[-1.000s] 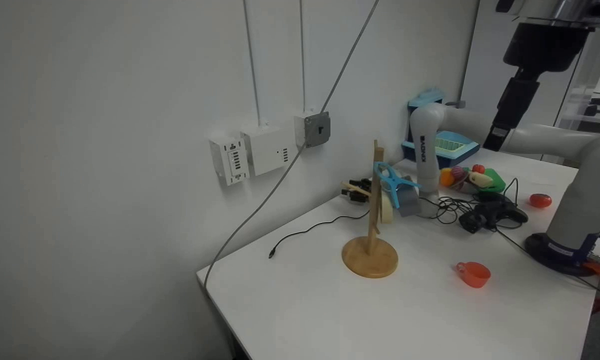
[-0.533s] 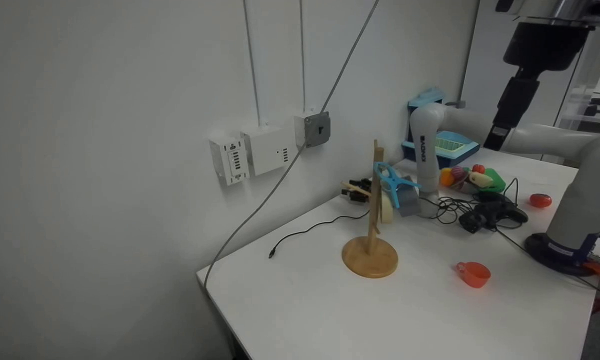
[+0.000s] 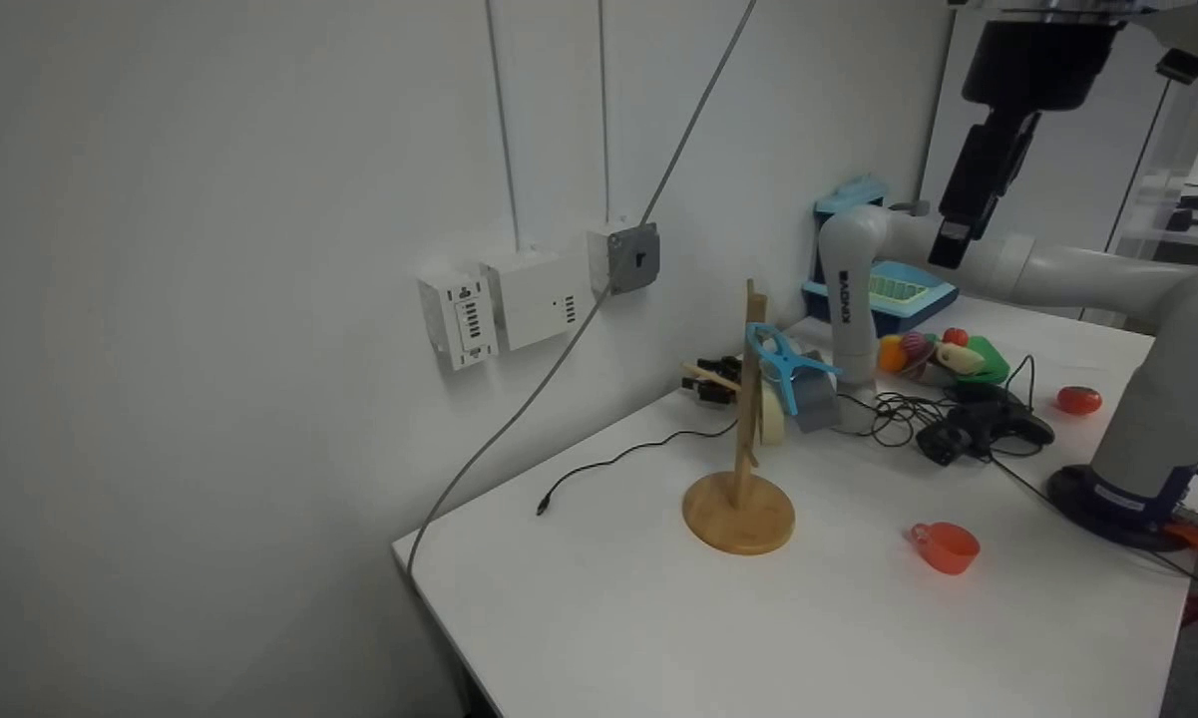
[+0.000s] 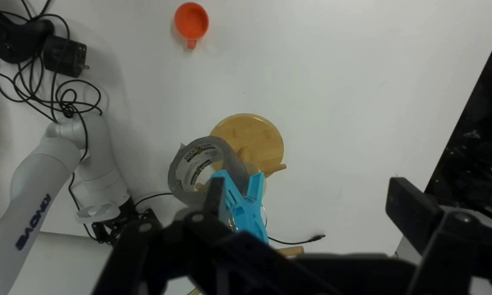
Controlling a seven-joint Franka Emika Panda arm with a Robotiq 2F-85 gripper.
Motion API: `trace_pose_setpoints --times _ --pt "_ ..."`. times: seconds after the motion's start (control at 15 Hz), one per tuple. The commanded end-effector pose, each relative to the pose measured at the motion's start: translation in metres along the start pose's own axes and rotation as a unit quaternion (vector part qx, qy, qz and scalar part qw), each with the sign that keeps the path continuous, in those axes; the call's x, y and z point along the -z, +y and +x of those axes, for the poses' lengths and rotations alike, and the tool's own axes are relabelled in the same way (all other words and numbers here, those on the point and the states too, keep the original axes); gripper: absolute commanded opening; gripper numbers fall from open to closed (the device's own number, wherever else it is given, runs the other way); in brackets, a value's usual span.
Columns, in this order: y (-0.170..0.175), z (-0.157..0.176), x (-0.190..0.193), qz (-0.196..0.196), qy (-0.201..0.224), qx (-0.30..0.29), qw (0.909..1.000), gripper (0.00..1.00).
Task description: Put the blue peg on the table
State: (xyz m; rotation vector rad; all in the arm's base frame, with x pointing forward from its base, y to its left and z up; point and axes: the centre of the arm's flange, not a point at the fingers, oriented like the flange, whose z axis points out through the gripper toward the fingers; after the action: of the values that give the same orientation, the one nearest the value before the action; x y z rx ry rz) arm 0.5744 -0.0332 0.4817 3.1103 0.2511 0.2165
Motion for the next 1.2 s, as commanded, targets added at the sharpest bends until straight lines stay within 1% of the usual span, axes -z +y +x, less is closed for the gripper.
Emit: trace_pose_setpoints --times 0.0,0.2,0.47,0.6,0.73,0.93,1.0,1.13 --pt "0.013 0.014 -0.016 0.015 -0.022 0.000 0.9996 1.00" --pt "0.021 0.015 -0.035 0.035 -0.031 0.006 0.9989 1.00" --pt "0.028 0.018 -0.052 0.092 -0.033 0.043 0.9943 1.00" --pt "0.035 0.021 -0.061 0.106 -0.038 0.056 0.9921 1.00" --pt "0.042 0.026 -0.070 0.102 -0.042 0.063 0.9919 1.00" --pt "0.051 0.035 -0.077 0.078 -0.045 0.058 0.9942 1.00" --pt "0.039 0.018 -0.078 0.084 -0.042 0.053 0.9941 1.00" --pt "0.039 0.020 -0.082 0.085 -0.044 0.053 0.9940 1.00"
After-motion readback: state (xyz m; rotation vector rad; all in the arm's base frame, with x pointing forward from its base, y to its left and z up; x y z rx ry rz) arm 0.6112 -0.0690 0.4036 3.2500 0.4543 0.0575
